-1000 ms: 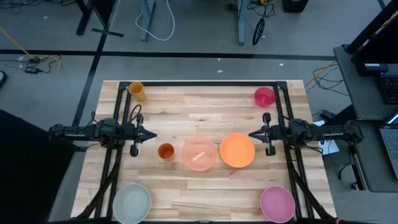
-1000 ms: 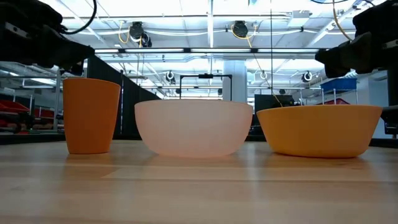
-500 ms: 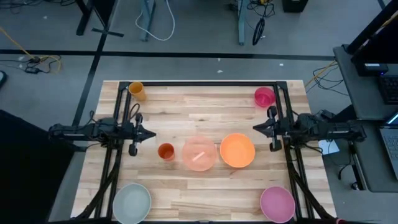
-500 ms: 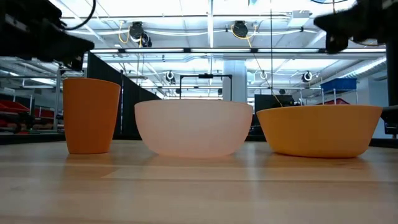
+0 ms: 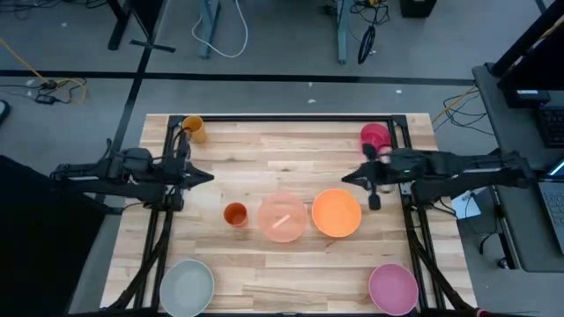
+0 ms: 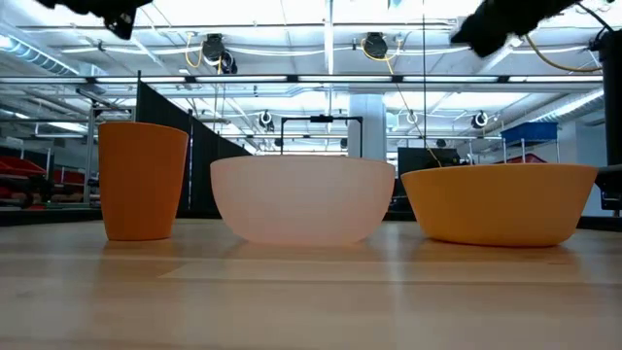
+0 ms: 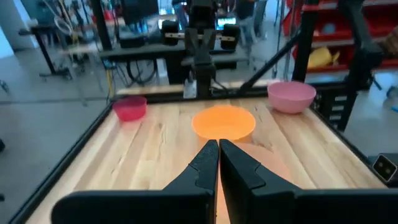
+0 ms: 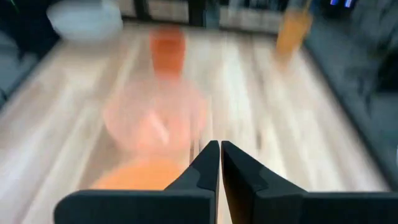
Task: Nest bowls inside each other
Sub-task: Stack the orange bowl on top of the light orange bowl
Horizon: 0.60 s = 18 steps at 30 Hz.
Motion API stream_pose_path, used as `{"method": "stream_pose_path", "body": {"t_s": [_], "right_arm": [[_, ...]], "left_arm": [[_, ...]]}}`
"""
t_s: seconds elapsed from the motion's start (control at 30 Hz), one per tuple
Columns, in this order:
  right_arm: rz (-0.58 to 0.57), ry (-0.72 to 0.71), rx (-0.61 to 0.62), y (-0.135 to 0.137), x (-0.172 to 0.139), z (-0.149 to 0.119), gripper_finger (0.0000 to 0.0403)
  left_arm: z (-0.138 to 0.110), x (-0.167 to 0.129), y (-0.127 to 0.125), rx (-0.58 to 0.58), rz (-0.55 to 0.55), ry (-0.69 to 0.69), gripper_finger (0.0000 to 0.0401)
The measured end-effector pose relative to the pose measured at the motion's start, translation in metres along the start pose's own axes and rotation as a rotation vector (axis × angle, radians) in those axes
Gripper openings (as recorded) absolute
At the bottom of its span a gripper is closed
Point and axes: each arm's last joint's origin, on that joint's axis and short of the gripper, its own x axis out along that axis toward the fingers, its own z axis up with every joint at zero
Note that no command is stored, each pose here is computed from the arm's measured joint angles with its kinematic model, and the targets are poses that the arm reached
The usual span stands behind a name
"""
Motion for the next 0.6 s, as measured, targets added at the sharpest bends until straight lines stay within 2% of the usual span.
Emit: {"method": "stream_pose_path", "body": {"t_s": [0.17, 0.33, 0.47, 0.6], "right_arm": [[-0.033, 0.258, 0.1, -0.006, 0.024, -0.019, 0.0], [-0.05, 0.38, 0.129, -0.009, 0.033, -0.029, 0.0012], [-0.053, 0.44, 0.155, -0.011, 0.033, -0.034, 0.0041], [-0.043, 0.512, 0.219, -0.012, 0.034, -0.04, 0.0084]], "left_arm": [[-0.01, 0.034, 0.0, -0.024, -0.009, 0.195, 0.0], [-0.022, 0.062, -0.001, -0.025, -0.016, 0.321, 0.0], [-0.029, 0.077, -0.002, 0.005, -0.03, 0.381, 0.0], [-0.028, 0.084, -0.002, 0.008, -0.028, 0.354, 0.0]]}}
